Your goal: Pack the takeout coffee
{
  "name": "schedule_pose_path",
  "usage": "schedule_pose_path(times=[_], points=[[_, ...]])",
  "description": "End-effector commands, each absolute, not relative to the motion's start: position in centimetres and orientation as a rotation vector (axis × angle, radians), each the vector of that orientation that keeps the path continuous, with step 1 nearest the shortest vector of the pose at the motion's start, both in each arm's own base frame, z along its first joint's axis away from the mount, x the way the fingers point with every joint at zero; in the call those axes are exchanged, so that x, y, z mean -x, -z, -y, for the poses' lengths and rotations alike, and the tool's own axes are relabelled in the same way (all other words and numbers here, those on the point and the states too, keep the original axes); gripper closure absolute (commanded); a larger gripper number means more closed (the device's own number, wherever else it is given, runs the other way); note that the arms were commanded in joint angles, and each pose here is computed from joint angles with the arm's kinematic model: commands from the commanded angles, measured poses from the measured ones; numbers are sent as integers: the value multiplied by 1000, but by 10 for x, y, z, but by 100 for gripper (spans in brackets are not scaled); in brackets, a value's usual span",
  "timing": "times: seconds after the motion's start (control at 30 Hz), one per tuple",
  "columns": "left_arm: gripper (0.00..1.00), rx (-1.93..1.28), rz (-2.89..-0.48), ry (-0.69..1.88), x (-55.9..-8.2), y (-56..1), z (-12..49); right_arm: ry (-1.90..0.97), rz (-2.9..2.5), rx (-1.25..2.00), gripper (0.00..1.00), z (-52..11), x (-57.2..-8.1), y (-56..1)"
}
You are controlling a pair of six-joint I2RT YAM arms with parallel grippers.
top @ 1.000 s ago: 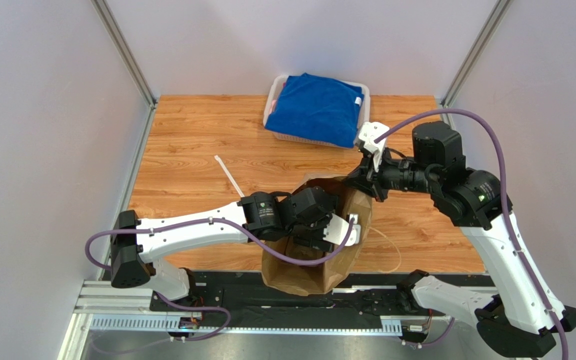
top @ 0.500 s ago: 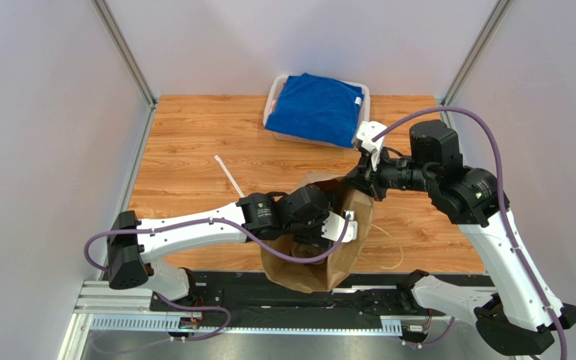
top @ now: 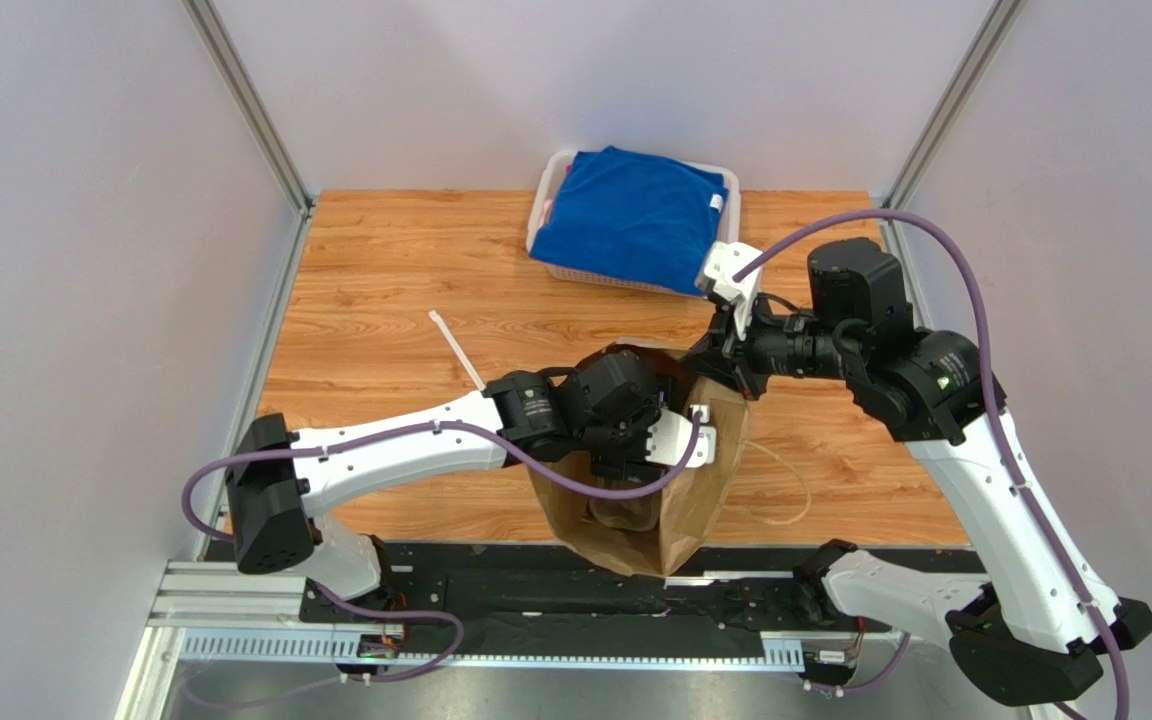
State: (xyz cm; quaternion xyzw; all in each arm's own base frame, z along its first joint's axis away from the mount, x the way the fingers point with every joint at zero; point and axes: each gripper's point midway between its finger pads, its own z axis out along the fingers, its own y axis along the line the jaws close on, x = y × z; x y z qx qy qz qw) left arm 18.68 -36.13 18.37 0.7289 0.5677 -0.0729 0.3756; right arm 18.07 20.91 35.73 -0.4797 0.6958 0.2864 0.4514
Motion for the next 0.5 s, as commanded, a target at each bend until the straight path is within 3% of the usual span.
schedule_pose_path(times=[0.0,0.47], points=[[58,-1996,-1571,227,-179,-144,354,-740,-1645,1223,100,-215,-175,-365],[61,-2122,-1692,220,-193,-122,359,-601,-1758,1170,100,-199,-209,-340]])
